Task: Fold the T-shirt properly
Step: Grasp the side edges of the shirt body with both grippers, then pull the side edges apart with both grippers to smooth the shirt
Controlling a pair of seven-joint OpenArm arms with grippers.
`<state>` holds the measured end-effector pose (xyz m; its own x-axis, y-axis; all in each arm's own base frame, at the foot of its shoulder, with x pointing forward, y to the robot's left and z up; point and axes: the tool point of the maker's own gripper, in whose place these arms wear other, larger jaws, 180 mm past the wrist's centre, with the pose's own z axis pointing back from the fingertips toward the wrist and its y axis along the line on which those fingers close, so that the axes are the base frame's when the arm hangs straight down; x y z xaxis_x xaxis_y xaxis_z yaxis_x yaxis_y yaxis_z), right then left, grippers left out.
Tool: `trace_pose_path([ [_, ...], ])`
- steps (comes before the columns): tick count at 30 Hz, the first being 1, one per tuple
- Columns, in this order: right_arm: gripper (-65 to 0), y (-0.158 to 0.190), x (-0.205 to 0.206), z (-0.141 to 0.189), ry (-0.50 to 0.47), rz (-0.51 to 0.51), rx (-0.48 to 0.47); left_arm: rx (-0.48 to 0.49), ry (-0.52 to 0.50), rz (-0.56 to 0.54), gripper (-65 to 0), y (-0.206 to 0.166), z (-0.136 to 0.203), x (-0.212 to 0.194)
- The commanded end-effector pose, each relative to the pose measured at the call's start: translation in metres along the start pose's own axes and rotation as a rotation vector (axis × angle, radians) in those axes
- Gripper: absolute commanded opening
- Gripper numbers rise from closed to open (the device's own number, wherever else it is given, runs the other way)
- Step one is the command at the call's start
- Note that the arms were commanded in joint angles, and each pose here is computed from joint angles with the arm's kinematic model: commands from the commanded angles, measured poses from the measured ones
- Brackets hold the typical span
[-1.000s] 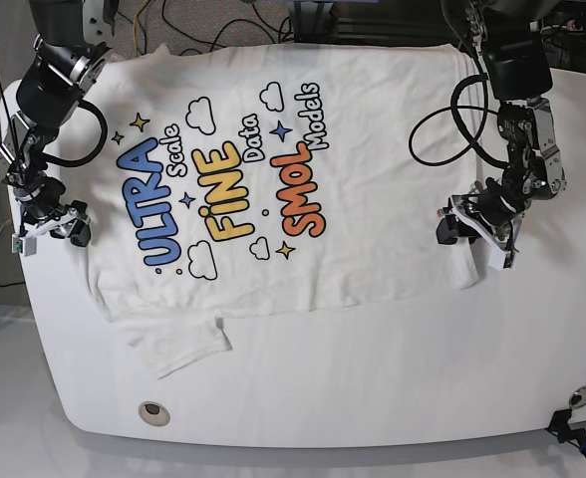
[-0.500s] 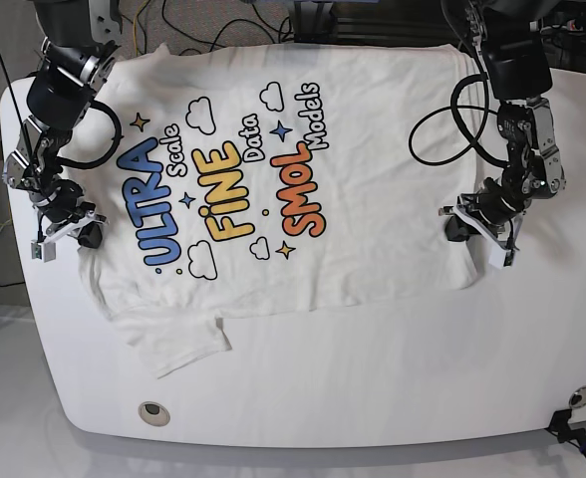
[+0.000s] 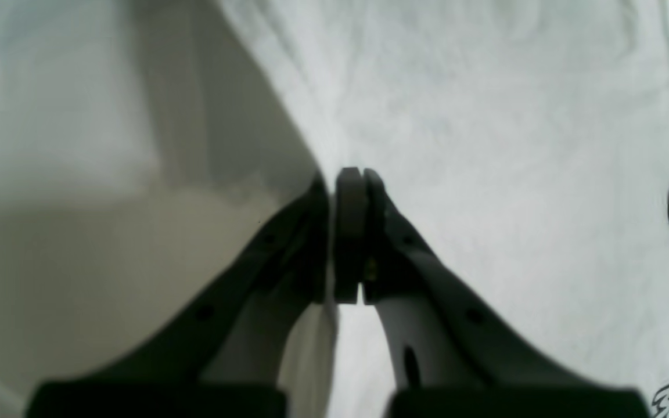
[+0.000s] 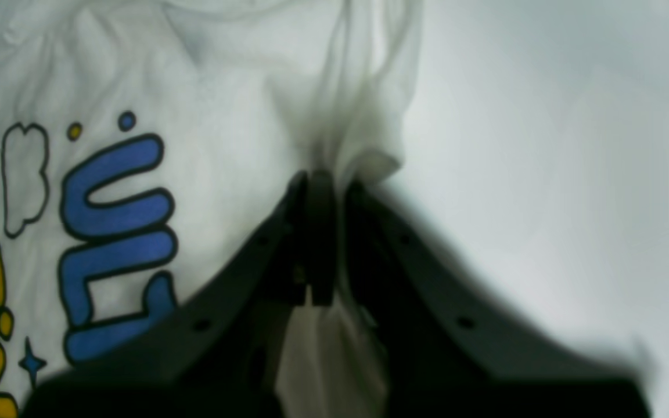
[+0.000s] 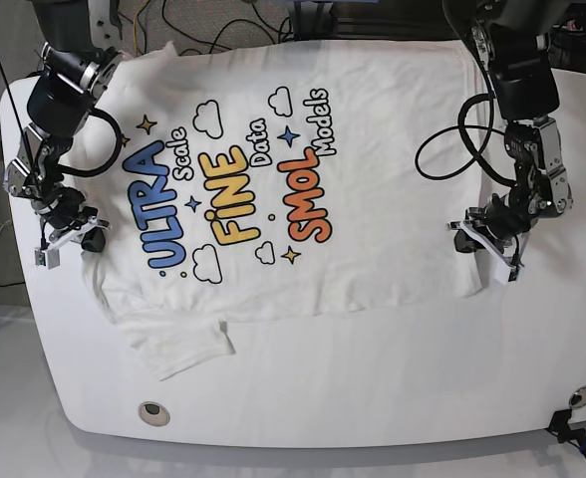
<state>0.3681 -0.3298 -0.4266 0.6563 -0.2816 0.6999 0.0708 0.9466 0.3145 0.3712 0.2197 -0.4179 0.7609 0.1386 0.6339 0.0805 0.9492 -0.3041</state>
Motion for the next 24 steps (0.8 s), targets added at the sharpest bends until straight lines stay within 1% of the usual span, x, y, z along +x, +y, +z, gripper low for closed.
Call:
trace_pose_path([
  [1,-65.0,0.004,0.01,-0.002,0.002,0.02,0.001,-0.007,-0.069,-0.018,-65.0,-0.001,0.005,0.031],
  [3,-65.0,0.008,0.021,-0.005,-0.03,0.022,0.008,-0.008,-0.078,-0.019,-65.0,-0.002,0.005,0.036],
  [5,-65.0,0.004,0.027,-0.005,-0.062,0.003,-0.019,-0.007,-0.087,-0.022,-65.0,-0.002,0.006,0.04],
  [8,-65.0,0.001,0.032,-0.005,-0.075,-0.01,-0.041,0.001,-0.1,-0.029,-65.0,0.002,0.008,0.05],
  [12,-65.0,0.004,0.043,-0.007,-0.094,-0.01,-0.034,0.001,-0.135,-0.027,-65.0,0.003,0.009,0.056],
  [17,-65.0,0.013,0.069,-0.009,-0.144,-0.006,-0.018,0.003,-0.165,-0.026,-65.0,0.004,0.01,0.059],
  [20,-65.0,0.017,0.085,-0.009,-0.173,-0.003,-0.01,0.004,-0.201,-0.02,-65.0,0.005,0.01,0.062],
  [24,-65.0,0.017,0.091,-0.009,-0.184,-0.008,-0.017,0.021,-0.245,-0.014,-65.0,0.011,0.008,0.059],
])
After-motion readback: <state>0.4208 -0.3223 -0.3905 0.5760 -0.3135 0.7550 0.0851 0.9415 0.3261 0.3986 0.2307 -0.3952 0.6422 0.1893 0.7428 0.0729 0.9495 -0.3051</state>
